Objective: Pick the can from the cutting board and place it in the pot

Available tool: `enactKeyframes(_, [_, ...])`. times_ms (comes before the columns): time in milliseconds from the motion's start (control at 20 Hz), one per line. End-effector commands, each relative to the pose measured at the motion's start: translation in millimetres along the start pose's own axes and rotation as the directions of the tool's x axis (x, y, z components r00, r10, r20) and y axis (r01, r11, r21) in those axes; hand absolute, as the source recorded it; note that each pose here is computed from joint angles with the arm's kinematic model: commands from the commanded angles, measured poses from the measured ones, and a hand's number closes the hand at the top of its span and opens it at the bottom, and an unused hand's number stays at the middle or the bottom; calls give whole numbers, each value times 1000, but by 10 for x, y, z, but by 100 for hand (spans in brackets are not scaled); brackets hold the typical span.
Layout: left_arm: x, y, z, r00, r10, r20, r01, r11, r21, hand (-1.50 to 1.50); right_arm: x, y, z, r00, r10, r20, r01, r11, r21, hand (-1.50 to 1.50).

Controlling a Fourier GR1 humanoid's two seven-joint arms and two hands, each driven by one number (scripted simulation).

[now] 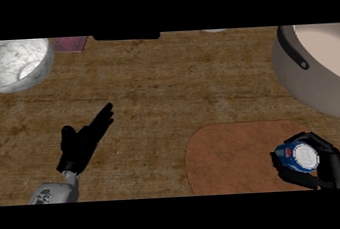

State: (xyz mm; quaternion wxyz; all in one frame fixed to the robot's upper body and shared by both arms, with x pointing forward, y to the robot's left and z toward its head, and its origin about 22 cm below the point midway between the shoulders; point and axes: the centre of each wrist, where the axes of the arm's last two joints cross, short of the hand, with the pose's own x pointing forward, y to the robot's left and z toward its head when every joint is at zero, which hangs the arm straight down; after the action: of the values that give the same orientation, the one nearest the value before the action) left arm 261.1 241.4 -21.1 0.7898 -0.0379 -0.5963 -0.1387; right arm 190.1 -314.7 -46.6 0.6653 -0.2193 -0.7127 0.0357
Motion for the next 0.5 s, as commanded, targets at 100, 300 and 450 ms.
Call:
enactKeyframes(100, [7,-18,-5,1000,-5,5,5,1000,-8,0,191,-925,-456,988,67,136,-95,972,214,150])
enactKeyframes(300, [40,-41,-18,1000,-10,16,10,1000,-12,0,374,-1551,-712,974,84,210,-139,955,263,150])
enactKeyframes(450, [36,-32,-36,1000,5,14,-5,1000,-11,0,486,-2014,-810,955,103,278,-179,948,263,150])
